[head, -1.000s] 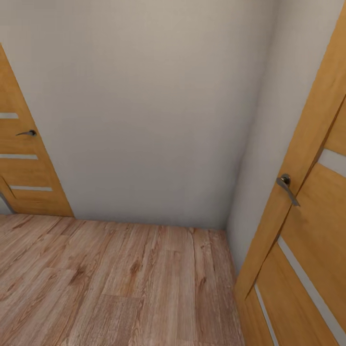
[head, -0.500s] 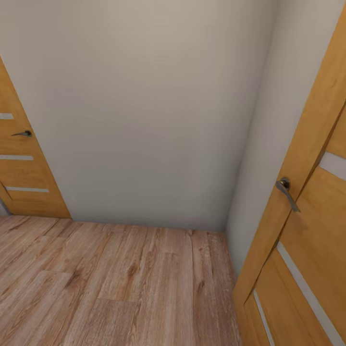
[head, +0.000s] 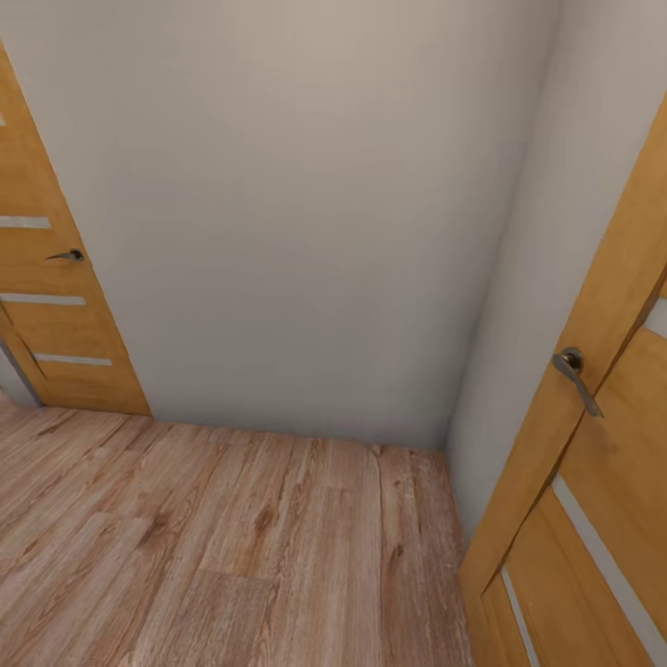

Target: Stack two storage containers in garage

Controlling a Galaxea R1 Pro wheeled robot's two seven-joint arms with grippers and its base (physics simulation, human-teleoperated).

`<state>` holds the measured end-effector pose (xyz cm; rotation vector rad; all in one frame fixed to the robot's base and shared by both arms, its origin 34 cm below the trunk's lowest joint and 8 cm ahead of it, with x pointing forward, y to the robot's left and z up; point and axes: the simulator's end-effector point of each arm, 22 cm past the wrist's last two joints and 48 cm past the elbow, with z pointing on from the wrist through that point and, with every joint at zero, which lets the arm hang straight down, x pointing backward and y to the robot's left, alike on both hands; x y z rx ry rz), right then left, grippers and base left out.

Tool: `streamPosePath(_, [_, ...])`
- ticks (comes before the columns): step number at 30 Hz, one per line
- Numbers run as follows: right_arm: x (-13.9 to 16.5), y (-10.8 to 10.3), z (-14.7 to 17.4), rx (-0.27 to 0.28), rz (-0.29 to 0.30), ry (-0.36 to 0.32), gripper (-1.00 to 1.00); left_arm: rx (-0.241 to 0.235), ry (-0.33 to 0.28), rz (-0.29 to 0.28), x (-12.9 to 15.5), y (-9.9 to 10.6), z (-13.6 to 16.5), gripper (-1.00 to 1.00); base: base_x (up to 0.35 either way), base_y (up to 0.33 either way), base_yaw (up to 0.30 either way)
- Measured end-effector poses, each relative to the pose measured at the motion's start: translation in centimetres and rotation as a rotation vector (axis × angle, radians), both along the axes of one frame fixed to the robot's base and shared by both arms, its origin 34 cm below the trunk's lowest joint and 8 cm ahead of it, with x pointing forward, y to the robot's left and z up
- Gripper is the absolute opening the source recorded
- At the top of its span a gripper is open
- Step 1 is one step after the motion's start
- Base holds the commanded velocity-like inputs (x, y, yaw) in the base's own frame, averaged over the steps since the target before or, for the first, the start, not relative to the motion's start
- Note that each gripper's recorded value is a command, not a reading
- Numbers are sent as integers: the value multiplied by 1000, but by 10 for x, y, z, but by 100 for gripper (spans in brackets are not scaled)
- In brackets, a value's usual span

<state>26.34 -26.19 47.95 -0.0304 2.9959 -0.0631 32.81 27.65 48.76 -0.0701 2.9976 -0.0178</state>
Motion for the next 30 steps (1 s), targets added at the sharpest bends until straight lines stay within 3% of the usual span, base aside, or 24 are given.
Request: streamPosePath(30, [0, 0, 0, 0, 0, 0, 100, 2, -1, 0, 0, 2, 0, 100, 315, 0, 1])
